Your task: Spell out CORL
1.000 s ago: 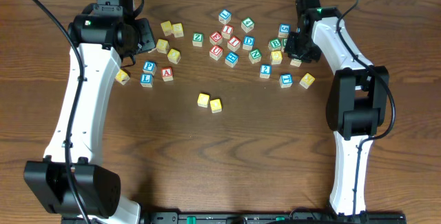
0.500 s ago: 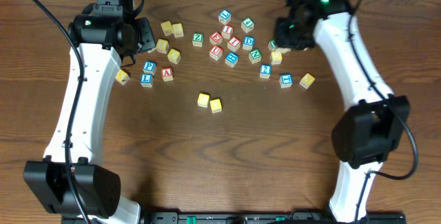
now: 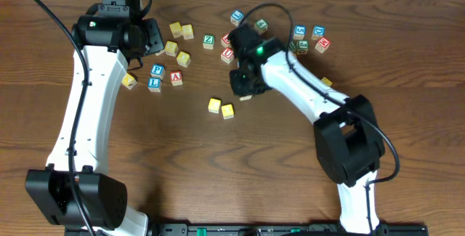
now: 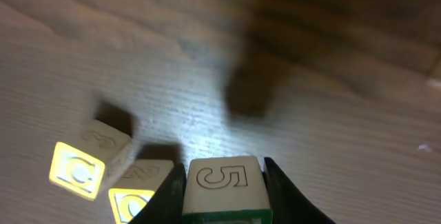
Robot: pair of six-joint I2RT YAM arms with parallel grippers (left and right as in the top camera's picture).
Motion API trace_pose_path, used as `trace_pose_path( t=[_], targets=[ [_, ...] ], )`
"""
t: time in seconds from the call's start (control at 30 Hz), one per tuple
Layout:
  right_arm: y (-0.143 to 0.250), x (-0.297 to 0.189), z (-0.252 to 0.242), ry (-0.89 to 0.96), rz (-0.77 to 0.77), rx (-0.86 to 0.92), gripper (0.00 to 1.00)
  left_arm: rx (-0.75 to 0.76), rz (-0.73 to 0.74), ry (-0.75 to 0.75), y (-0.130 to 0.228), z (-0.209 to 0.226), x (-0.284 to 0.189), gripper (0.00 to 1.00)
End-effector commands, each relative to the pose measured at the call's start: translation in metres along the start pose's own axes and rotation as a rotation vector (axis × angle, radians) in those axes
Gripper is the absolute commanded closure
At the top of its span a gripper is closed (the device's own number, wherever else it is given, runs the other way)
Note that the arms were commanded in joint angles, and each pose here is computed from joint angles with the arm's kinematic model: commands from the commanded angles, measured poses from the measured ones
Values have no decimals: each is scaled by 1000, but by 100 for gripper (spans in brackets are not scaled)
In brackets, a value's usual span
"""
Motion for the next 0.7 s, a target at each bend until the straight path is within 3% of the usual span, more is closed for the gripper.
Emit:
trace_pose_path(
  t=[0.0, 0.17, 0.6, 0.67],
  targets=[
    [13, 19, -3, 58, 2, -9, 81, 7, 10, -13, 1, 1, 4, 71],
    [15, 25, -4, 58, -1, -11, 81, 7, 10, -13, 1, 1, 4, 70],
    [15, 26, -4, 58, -2, -11, 60, 7, 9, -12, 0, 1, 4, 71],
    [13, 23, -4, 55, -9, 9, 45, 7, -1, -10, -2, 1, 4, 70]
  ],
)
Point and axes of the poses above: each gripper's point midway between its finger pads, its own x axis out along the fingers, its own z axis along the line the jaws close on, y = z × x, the point moved 5 cm from there along -x, back along the fingers, and after that the axes turned 6 degrees about x, right-handed, at the moved point
